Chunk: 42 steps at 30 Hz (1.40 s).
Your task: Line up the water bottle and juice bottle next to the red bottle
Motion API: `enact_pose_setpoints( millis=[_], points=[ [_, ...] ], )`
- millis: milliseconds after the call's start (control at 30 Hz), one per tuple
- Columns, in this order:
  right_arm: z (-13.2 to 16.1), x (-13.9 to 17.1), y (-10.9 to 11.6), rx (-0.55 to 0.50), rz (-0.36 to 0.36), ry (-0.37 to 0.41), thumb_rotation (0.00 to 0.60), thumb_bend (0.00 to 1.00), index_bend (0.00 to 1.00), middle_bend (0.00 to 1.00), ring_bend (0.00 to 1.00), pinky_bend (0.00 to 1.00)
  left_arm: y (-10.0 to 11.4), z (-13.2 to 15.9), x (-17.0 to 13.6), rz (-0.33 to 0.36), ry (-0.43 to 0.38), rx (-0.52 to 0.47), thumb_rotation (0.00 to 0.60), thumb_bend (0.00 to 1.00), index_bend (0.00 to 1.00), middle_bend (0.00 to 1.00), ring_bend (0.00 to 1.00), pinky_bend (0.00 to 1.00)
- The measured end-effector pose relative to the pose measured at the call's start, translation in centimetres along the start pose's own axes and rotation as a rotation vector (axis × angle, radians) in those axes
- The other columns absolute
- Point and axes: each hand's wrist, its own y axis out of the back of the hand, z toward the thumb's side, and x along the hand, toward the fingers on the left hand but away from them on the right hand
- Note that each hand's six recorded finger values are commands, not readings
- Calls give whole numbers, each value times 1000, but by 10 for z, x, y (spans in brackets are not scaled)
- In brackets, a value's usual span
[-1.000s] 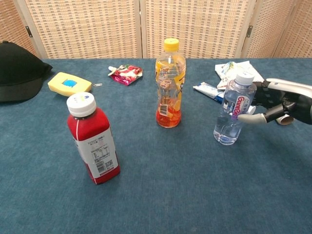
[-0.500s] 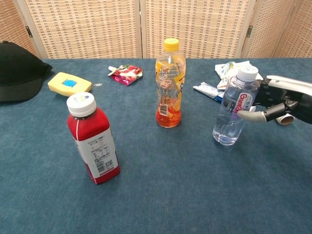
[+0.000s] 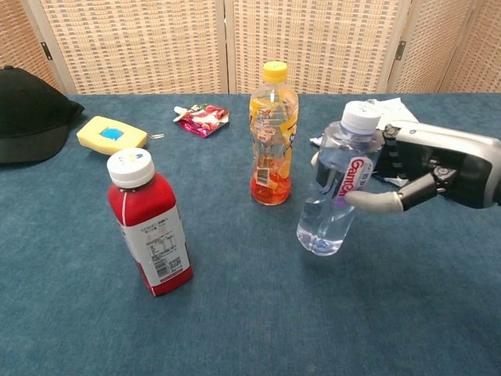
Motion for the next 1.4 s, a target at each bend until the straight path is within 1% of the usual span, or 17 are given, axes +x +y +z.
enact_pose_setpoints(
  millis=[400,800,967,1100,1233,1333,1400],
  points=[
    [14,-28,-39,0,55,40,600,383,406,355,263,222,2,-4,-5,6,4,-2,600,186,49,39,21,12],
    [22,-56,-72,33,113,53,600,354,406,355,263,222,2,-10,-9,9,17,-7,600,185,49,39,21,12],
    [21,-60,-76,40,115,46,600,352,406,354,264,222,1,-14,-11,8,23,-10,600,185,49,39,21,12],
    [18,-60,-79,51,120,38,600,317,406,340,260,222,0,-14,-12,9,23,-13,600,186,49,39,21,12],
    [16,-60,-80,53,123,35,600,296,406,316,233,222,0,-14,-12,7,20,-12,600,185,49,39,21,12],
    [16,-61,-79,54,121,38,600,266,359,263,203,222,0,-14,-11,9,21,-12,600,186,49,39,21,12],
    [17,-60,-78,55,117,43,600,237,290,202,168,221,0,-15,-12,10,23,-12,600,186,49,39,21,12]
  ],
)
